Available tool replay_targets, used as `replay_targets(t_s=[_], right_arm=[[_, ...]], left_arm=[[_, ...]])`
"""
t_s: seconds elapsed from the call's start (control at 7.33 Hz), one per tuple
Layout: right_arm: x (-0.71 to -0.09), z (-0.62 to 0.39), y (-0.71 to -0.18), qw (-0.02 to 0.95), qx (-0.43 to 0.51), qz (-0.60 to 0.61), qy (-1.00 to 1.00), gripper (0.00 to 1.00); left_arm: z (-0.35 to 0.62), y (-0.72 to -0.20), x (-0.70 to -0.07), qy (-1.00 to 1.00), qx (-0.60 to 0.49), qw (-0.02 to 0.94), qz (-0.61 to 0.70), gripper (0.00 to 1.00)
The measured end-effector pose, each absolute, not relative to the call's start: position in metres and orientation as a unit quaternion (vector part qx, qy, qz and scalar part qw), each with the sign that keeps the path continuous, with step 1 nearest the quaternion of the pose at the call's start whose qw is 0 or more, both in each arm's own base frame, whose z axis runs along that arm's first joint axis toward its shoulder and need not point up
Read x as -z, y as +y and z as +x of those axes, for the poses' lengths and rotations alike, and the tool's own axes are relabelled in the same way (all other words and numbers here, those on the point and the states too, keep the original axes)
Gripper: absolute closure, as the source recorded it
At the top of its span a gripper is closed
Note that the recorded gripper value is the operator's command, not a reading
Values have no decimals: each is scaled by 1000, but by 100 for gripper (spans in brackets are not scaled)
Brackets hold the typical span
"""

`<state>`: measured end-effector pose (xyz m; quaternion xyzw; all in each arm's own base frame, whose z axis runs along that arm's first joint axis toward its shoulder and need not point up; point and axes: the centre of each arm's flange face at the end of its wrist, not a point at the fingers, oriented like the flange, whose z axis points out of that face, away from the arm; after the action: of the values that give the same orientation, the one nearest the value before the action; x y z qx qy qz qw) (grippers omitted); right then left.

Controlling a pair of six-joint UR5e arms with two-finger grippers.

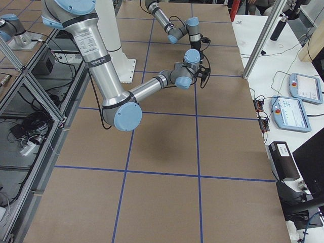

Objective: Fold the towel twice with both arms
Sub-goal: 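Move the left gripper away while the right gripper lowers to the strip's end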

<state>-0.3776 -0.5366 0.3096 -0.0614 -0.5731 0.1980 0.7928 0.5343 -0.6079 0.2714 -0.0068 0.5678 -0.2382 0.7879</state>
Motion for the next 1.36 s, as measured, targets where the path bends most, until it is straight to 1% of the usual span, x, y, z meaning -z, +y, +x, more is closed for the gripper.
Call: replay_targets(t_s=[0.27,0.55,0.96,1.36], right_arm=[[-279,-411,-522,789,-186,-63,-582,1],[-256,-466,-506,794,-188,-35,-576,1],[-230,-533,-498,827,-175,20,-535,1],[-205,-571,-482,836,-152,26,-527,1]], left_arm=[[484,-638,-272,577,222,785,-23,0],[442,-653,-294,579,209,787,-33,0],[402,-656,-329,576,190,794,-35,0],[394,-657,-340,573,189,797,-35,0]])
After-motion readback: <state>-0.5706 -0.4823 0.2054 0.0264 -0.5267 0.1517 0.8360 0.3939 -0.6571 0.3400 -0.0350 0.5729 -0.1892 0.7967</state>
